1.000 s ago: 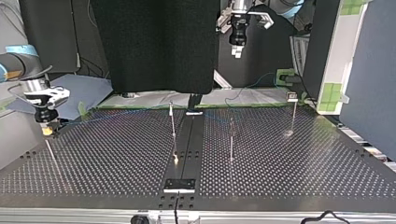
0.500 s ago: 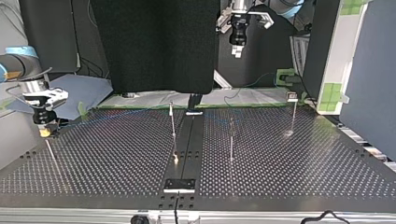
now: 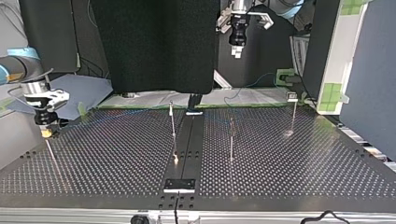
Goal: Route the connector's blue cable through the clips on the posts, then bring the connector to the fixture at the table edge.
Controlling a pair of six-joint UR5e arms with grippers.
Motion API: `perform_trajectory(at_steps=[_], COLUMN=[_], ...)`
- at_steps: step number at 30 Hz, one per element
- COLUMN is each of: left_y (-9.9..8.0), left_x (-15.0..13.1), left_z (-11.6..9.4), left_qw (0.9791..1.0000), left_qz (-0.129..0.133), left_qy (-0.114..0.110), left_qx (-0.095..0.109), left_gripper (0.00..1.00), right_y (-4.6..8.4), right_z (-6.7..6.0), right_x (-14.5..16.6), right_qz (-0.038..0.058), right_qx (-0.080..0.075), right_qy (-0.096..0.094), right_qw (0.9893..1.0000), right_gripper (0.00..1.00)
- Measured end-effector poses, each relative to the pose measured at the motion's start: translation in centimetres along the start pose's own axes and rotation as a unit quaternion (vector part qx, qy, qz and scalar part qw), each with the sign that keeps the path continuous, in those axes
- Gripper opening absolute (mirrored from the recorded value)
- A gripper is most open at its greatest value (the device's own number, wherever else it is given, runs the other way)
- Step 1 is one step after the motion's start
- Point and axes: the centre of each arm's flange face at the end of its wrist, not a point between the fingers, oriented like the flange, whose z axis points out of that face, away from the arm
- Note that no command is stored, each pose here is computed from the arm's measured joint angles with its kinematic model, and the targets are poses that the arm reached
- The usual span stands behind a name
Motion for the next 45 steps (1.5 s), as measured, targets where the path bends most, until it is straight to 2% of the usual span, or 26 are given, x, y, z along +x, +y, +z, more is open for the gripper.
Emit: perform_trajectory(at_steps=[7, 28, 45], left_y=[-0.09, -0.22, -0.08], left_x=[-0.07, -0.25, -0.26], left_z=[0.15, 0.53, 0.63], left_qw=[1.0000, 1.0000, 1.0000], left_qz=[0.000, -0.001, -0.001], left_qy=[0.000, -0.003, -0.002], left_qx=[0.000, -0.001, -0.003], left_gripper=[0.98, 0.98, 0.98], right_y=[-0.02, -0.22, -0.51], right_z=[0.21, 0.45, 0.60], right_x=[0.19, 0.18, -0.10], right_qz=[-0.0001, -0.0097, -0.0090], right_qx=[0.001, 0.006, 0.008], right_qy=[0.001, 0.005, 0.004], right_qw=[1.0000, 0.9999, 0.9999], right_gripper=[0.22, 0.22, 0.22])
